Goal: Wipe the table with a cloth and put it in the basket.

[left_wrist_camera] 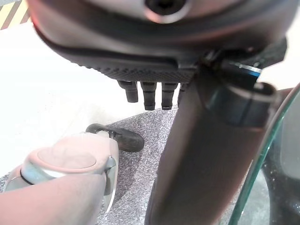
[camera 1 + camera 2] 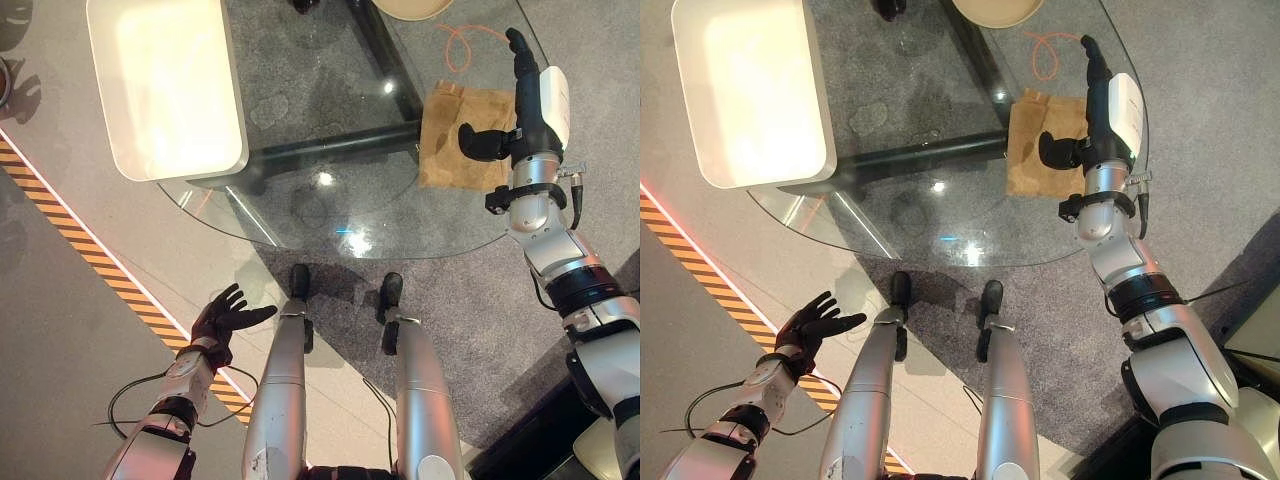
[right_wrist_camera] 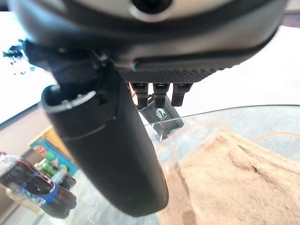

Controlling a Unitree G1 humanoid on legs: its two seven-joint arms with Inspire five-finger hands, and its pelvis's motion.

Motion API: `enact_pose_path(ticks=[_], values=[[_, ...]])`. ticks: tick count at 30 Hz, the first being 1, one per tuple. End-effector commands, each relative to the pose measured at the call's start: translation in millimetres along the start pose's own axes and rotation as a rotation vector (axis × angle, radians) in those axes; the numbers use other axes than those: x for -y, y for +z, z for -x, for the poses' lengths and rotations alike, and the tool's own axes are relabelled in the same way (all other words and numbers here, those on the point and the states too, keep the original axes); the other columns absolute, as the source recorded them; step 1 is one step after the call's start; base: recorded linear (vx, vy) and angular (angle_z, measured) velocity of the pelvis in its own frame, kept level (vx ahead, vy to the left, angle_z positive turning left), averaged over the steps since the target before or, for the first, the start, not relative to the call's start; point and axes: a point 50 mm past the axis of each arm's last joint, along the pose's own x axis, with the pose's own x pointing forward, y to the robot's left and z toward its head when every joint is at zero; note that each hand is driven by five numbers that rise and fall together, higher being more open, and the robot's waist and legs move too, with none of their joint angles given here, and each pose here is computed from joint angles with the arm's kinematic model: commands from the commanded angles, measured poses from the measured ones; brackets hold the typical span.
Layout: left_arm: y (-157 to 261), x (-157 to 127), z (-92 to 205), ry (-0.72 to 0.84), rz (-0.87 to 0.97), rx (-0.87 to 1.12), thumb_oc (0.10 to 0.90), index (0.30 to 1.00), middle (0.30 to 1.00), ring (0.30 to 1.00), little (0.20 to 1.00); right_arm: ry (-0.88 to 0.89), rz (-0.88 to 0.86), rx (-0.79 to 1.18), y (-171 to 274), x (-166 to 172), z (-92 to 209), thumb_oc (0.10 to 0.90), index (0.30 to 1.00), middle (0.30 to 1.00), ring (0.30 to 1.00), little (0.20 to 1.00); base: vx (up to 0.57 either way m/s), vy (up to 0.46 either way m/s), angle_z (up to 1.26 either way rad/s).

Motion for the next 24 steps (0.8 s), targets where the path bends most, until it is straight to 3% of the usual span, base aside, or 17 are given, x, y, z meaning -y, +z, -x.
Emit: enact_pose_path(ticks=[1, 24], values=[[-8.3, -13.8, 7.1, 0.049, 0.049, -0.007, 0.8, 0.9, 0.9, 0.9, 0.9, -0.108, 0.079, 0.075, 8.1, 42.1, -17.3, 0.8, 0.9, 0.9, 0.9, 0.9, 0.01, -0.005, 0.04], [-1.0, -15.5, 4.5, 0.047, 0.041, -0.011, 0.8, 0.9, 0.9, 0.9, 0.9, 0.016, 0.25, -0.111, -45.6, 35.0, -2.1, 0.8, 0.9, 0.9, 0.9, 0.9, 0.0, 0.0, 0.0]])
